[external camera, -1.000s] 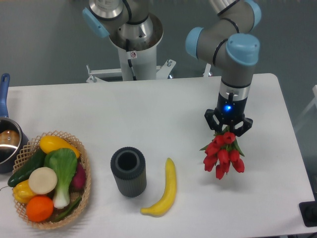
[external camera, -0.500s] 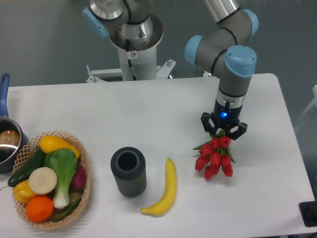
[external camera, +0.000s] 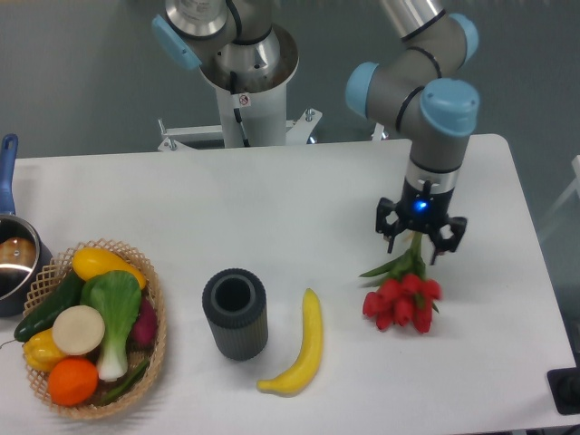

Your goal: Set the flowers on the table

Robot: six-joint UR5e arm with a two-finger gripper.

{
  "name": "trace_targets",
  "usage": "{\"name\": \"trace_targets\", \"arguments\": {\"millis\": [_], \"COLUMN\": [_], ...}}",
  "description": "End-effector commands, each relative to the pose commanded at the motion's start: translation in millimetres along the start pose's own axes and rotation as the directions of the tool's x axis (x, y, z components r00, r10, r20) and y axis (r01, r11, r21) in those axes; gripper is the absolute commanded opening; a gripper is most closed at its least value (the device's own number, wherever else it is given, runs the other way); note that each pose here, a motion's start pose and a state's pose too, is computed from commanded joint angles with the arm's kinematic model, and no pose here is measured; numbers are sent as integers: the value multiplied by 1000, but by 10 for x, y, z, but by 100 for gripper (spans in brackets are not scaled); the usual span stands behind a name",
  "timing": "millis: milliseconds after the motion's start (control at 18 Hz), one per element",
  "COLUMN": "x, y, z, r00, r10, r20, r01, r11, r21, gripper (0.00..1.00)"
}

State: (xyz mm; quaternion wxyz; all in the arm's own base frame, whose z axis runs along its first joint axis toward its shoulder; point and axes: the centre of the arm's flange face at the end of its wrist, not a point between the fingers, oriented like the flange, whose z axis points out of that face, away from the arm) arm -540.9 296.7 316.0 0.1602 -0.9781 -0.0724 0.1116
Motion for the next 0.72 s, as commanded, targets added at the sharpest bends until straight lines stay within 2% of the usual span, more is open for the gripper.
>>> {"name": "trace_targets", "arguments": {"millis": [111, 278, 389, 500, 611, 722], "x": [-229, -426, -468, -442, -457, -456], "y": [4, -5, 83, 128, 226, 266], "z": [-190, -357, -364, -308, -286, -272], "r00": [999, 990, 982, 963, 936, 916], "r10": [9, 110, 168, 258, 345, 400], "r20": [48, 90, 91, 74, 66, 39], "r01": [-9, -111, -169, -258, -339, -393], "r11": [1000, 994, 986, 966, 937, 911], "r21": [14, 12, 0, -19, -89, -124], "gripper": [100, 100, 100, 100, 100, 100]}}
